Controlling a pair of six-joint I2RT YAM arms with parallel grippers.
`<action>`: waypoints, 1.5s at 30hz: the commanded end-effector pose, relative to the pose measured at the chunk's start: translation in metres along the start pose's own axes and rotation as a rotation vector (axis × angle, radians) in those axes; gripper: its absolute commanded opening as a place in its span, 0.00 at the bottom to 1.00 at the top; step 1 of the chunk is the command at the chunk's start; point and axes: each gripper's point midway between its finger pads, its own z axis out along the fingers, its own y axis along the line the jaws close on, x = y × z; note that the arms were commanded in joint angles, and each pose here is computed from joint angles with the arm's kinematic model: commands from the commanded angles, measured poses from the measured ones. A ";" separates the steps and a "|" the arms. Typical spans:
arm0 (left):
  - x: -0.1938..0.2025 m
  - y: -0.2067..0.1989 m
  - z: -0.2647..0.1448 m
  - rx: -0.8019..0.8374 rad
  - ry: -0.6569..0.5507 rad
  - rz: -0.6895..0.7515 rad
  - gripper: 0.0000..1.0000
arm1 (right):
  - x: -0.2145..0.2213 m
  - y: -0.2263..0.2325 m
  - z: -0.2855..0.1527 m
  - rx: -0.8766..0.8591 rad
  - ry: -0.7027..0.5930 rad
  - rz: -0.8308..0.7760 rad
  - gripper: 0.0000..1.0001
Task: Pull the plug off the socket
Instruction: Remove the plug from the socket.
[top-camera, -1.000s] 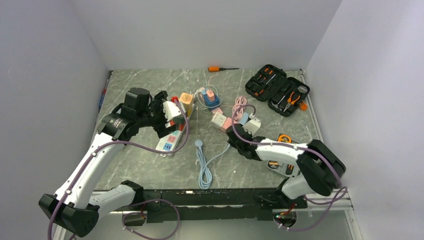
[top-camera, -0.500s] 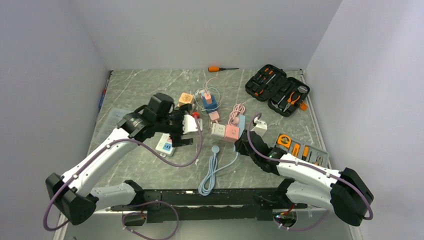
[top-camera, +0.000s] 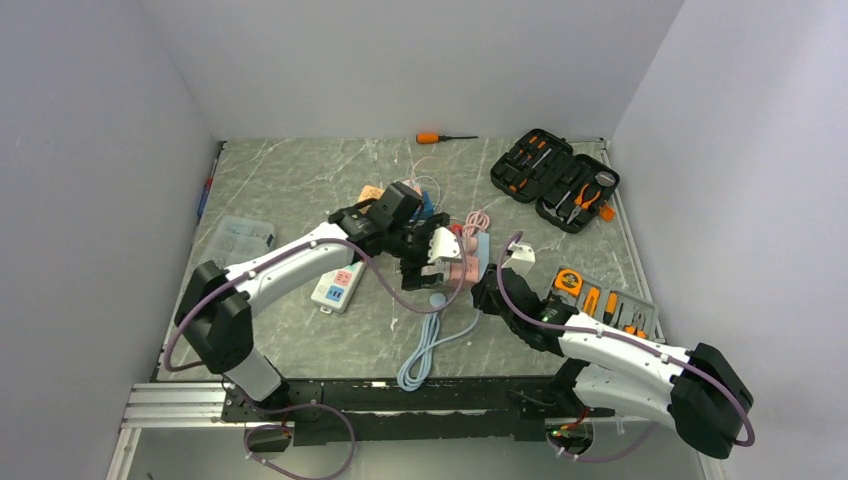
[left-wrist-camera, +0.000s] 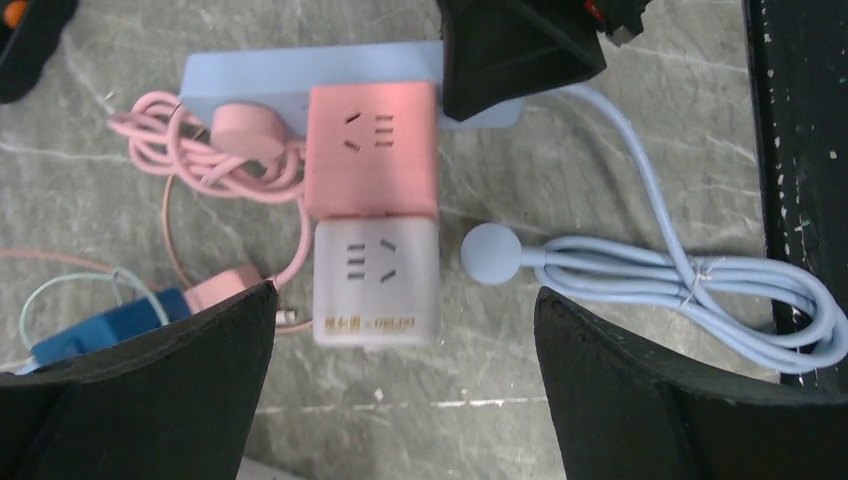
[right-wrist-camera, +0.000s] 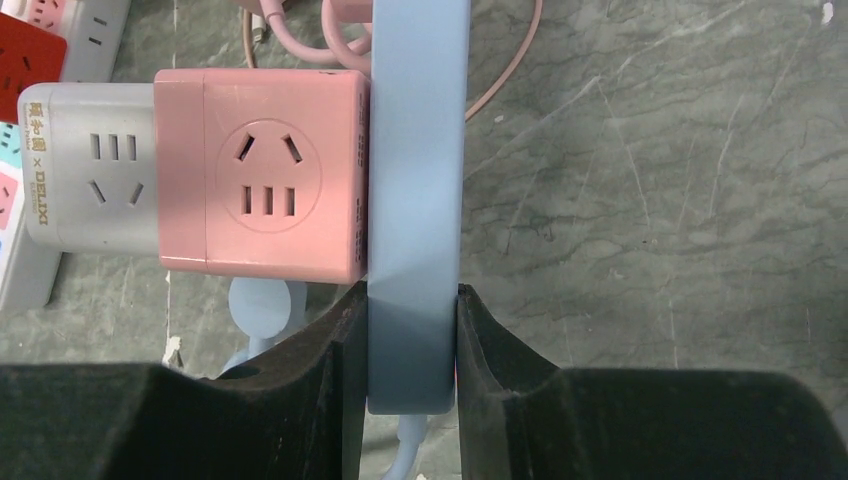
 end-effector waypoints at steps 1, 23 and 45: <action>-0.035 -0.004 0.018 0.027 -0.086 0.017 0.99 | -0.046 0.034 -0.010 -0.123 -0.163 0.069 0.00; -0.004 0.017 0.088 -0.011 0.010 -0.023 0.99 | -0.062 0.048 -0.021 -0.199 -0.217 0.072 0.00; 0.009 0.029 0.093 -0.088 0.103 0.022 0.21 | -0.041 0.040 -0.017 -0.214 -0.174 0.076 0.54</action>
